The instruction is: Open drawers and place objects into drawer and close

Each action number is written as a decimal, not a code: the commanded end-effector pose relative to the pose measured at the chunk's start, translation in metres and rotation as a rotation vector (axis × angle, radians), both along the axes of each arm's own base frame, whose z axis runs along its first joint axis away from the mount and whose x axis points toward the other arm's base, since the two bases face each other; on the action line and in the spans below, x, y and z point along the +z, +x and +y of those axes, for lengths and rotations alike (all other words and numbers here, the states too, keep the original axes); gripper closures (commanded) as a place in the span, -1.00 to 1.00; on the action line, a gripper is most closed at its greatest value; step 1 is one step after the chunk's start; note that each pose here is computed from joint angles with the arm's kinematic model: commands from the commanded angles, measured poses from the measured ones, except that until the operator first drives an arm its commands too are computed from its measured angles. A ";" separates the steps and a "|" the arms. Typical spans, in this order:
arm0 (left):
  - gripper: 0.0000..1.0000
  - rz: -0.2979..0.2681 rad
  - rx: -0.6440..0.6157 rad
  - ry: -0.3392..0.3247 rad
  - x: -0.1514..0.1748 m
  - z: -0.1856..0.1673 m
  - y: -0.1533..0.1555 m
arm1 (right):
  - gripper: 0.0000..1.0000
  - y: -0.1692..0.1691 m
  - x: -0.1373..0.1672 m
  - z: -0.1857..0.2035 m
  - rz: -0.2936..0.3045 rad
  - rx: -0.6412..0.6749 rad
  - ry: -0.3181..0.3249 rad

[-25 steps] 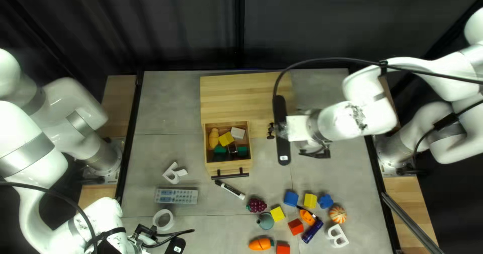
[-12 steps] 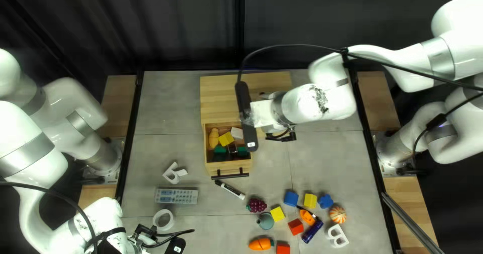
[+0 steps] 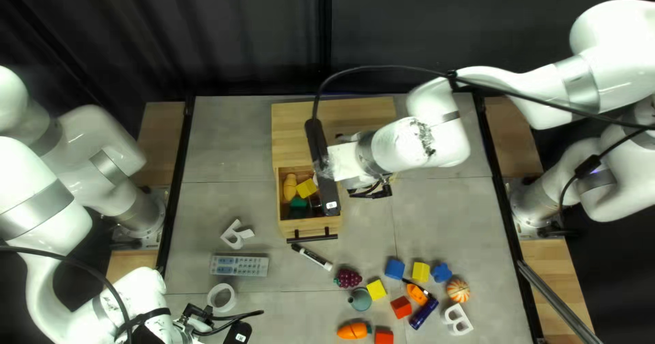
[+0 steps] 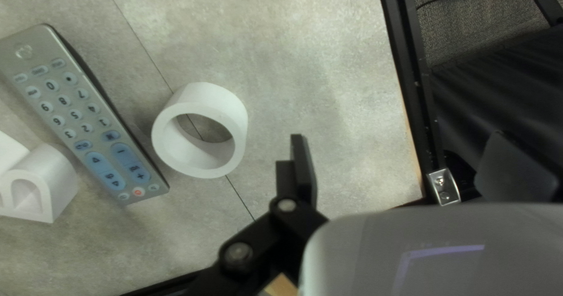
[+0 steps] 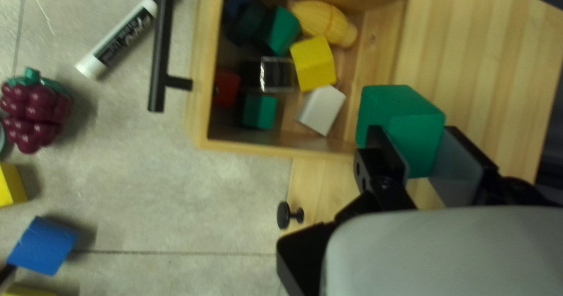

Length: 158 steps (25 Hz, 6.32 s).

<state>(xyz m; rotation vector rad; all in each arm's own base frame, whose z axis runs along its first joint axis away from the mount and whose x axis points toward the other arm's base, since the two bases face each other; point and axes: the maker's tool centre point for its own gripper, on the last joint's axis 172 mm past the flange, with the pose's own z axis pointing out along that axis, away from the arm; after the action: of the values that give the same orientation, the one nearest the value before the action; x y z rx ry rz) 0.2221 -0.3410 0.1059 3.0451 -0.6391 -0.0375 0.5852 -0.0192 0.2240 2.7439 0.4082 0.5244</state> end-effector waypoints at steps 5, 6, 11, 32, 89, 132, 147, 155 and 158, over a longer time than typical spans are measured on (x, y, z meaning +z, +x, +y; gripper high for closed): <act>-1.00 0.000 0.000 0.000 0.000 0.000 0.000 | -1.00 -0.006 -0.004 0.026 0.139 -0.130 0.047; -1.00 0.000 0.000 0.000 0.000 0.000 0.000 | -1.00 -0.019 -0.007 0.034 0.180 -0.181 0.054; -1.00 0.000 0.000 0.000 0.000 0.000 0.000 | -1.00 -0.090 -0.006 0.069 0.289 -0.321 0.073; -1.00 0.000 0.000 0.000 0.000 0.000 0.000 | -1.00 -0.149 -0.015 0.119 0.285 -0.621 0.205; -1.00 0.000 0.000 0.000 0.000 0.000 0.000 | -1.00 -0.175 -0.199 0.178 0.323 -0.588 0.456; -1.00 0.000 0.000 0.000 0.000 0.000 0.000 | 0.75 -0.012 -0.012 0.021 -0.022 -0.478 0.221; -1.00 0.000 0.000 0.000 0.000 0.000 0.000 | -1.00 -0.047 -0.030 0.114 0.071 -0.529 0.279; -1.00 0.000 0.000 0.000 0.000 0.000 0.000 | -1.00 -0.099 -0.070 0.198 0.192 -0.606 0.302; -1.00 0.000 0.000 0.000 0.000 0.000 0.000 | -1.00 -0.098 -0.085 0.209 0.196 -0.608 0.302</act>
<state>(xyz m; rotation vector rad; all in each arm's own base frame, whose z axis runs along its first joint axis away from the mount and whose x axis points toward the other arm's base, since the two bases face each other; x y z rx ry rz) 0.2221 -0.3410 0.1059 3.0451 -0.6391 -0.0375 0.4883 0.1805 0.1496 2.9989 -0.4998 0.1723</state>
